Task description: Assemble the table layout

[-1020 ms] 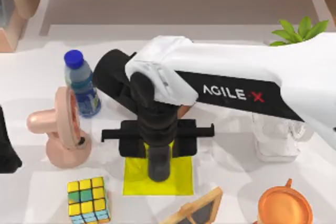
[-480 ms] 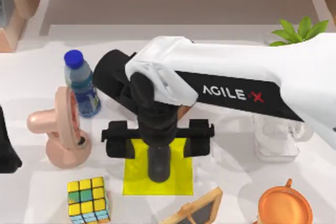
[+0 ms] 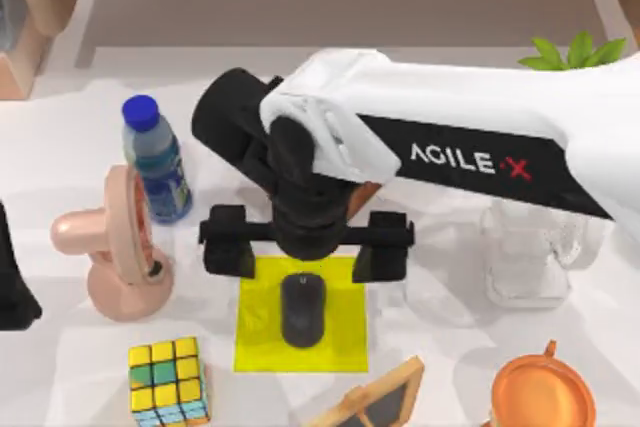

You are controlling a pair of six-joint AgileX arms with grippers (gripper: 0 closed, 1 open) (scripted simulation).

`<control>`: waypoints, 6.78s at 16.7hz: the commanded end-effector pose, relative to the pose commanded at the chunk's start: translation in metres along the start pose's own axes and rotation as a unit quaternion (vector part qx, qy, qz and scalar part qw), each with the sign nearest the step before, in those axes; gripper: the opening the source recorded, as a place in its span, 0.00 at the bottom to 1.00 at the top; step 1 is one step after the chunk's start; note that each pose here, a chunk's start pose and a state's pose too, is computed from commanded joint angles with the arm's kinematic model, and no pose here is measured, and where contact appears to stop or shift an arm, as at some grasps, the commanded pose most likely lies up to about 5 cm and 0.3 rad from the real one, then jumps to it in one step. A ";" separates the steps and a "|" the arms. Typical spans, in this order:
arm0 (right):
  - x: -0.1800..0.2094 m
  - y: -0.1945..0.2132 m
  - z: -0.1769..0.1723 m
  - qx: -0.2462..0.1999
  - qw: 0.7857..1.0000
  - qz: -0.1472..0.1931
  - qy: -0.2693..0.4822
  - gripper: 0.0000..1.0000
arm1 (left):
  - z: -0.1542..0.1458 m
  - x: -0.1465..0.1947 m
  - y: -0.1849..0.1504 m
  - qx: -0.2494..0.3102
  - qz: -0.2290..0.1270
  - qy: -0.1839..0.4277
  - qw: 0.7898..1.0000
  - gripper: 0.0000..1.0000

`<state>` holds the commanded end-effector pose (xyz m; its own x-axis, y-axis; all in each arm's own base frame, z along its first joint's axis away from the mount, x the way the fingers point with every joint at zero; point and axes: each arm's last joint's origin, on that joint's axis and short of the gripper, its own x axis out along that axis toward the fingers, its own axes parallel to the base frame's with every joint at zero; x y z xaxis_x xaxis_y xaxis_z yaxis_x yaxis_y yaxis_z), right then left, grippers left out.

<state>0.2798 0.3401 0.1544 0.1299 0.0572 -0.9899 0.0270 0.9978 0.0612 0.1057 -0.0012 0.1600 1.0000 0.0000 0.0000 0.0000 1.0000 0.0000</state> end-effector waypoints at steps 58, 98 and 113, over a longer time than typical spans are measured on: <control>0.024 -0.523 -0.021 0.511 0.551 0.457 -0.476 0.47 | 0.000 0.000 0.000 0.000 0.000 0.000 1.000 1.00; 0.045 -0.523 0.101 0.518 0.554 0.448 -0.473 0.00 | 0.000 0.000 0.000 0.000 0.000 0.000 1.000 1.00; 0.053 -0.525 0.162 0.520 0.553 0.446 -0.474 0.00 | 0.000 0.000 0.000 0.000 0.000 0.000 1.000 1.00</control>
<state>0.4328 -0.1860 0.0904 0.9994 -0.0250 -0.0249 0.0249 0.0001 0.9997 0.1057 -0.0012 0.1600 1.0000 0.0000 0.0000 0.0000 1.0000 0.0000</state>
